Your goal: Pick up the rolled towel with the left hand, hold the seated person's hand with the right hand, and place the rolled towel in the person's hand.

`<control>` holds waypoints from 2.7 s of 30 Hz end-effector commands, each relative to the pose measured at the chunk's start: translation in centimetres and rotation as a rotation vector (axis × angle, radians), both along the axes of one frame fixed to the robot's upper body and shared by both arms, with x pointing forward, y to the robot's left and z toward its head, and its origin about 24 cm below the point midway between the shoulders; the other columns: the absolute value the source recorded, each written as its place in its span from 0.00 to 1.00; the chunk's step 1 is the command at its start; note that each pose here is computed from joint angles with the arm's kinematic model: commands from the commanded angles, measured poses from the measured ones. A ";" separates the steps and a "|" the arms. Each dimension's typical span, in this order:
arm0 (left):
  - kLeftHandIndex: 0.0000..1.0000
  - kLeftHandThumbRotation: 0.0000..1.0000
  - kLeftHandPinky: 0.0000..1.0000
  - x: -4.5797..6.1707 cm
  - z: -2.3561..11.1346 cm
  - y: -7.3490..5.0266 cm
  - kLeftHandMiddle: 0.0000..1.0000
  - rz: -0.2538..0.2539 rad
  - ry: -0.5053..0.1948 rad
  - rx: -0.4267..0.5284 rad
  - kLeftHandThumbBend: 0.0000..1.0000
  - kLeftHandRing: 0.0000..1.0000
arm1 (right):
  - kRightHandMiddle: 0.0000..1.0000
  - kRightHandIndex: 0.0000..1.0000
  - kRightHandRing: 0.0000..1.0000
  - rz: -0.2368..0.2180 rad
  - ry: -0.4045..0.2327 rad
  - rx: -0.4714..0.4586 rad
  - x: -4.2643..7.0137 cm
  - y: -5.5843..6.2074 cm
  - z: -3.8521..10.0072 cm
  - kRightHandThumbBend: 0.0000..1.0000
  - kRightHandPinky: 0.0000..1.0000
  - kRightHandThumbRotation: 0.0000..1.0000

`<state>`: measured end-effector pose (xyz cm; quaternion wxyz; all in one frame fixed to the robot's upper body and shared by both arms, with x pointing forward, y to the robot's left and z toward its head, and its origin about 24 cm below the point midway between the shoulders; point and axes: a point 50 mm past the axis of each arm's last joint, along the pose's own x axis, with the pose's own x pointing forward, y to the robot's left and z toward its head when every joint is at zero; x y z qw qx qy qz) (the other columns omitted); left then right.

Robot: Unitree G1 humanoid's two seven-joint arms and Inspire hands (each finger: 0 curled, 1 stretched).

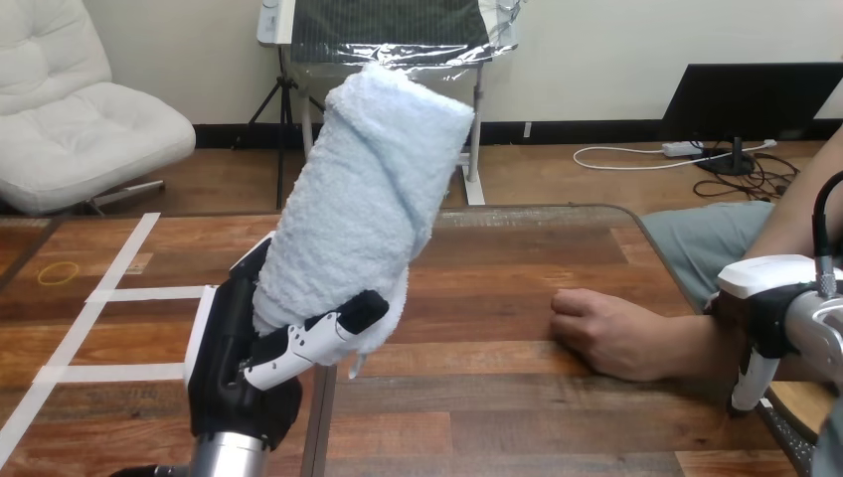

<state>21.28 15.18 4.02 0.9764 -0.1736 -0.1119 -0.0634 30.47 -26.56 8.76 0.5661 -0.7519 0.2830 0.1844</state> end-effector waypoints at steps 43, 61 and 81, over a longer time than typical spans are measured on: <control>0.47 0.00 0.34 1.9 0.7 0.7 0.36 -0.033 0.020 0.093 0.57 0.33 | 0.43 0.51 0.29 0.043 -0.133 0.069 1.7 0.1 -1.8 0.68 0.16 0.01; 0.48 0.00 0.37 4.2 -1.3 0.7 0.37 -0.090 0.112 0.154 0.56 0.34 | 0.33 0.36 0.21 0.062 -0.256 0.170 0.9 -0.1 -1.3 0.65 0.09 0.00; 0.46 0.00 0.36 6.5 -2.9 -0.8 0.38 -0.140 0.216 0.213 0.62 0.35 | 0.30 0.35 0.19 0.062 -0.393 0.309 0.0 -0.2 0.5 0.70 0.10 0.00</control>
